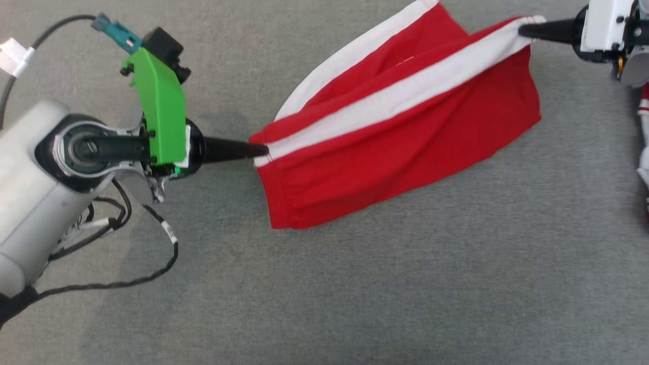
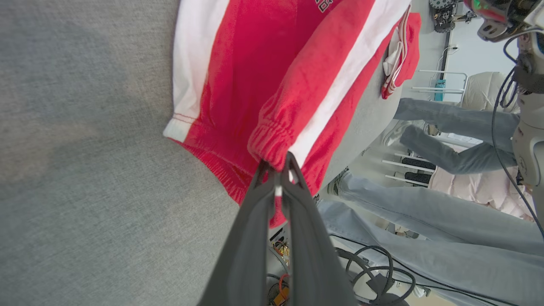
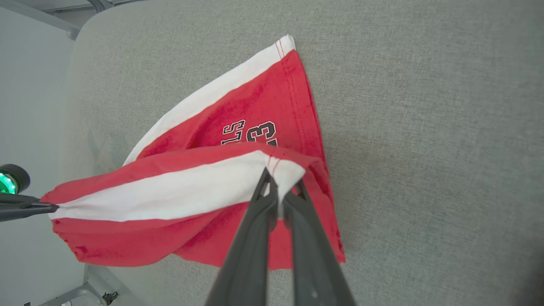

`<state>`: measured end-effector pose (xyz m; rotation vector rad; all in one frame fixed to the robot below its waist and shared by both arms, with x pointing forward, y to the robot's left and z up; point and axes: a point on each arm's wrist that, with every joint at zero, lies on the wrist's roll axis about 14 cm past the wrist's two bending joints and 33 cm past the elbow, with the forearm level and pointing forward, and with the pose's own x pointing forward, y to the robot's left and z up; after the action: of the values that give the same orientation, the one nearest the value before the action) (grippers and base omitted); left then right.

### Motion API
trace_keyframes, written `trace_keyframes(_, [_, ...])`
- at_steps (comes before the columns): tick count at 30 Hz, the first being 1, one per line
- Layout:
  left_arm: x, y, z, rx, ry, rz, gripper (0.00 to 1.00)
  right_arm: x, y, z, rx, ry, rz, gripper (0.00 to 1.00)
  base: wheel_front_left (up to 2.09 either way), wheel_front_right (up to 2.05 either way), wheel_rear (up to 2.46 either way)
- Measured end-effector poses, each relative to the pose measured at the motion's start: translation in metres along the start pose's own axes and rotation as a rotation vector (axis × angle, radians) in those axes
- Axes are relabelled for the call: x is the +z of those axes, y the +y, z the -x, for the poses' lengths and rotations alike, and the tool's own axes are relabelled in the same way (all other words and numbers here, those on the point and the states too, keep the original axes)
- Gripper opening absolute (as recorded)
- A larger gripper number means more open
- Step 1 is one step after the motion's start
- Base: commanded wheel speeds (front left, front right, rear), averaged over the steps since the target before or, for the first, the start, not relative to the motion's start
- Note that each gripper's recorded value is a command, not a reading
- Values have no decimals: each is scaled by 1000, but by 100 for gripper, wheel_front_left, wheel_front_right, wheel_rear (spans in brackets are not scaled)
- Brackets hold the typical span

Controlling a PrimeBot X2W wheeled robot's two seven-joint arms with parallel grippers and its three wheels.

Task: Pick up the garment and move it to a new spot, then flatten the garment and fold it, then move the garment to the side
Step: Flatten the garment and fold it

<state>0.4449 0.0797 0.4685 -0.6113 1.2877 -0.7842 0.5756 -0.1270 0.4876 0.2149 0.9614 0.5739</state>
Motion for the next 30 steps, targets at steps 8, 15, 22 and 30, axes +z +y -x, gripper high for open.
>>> trace_keyframes(8, [22, 34, -3, 22, -60, 75, 0, 17, -4, -60, 14, 3, 32, 0, 0, 0, 0])
trace_keyframes(15, [22, 65, -8, 56, -70, 136, 0, 20, 4, -106, 63, -5, 47, 0, 0, 0, 0])
trace_keyframes(22, [21, 86, -6, 87, -83, 172, 0, 24, 5, -127, 77, -59, 66, 0, 0, 0, 0])
trace_keyframes(30, [23, 89, 1, 132, -102, 139, 100, 21, 3, -115, 54, -73, 59, 100, 0, 0, 0])
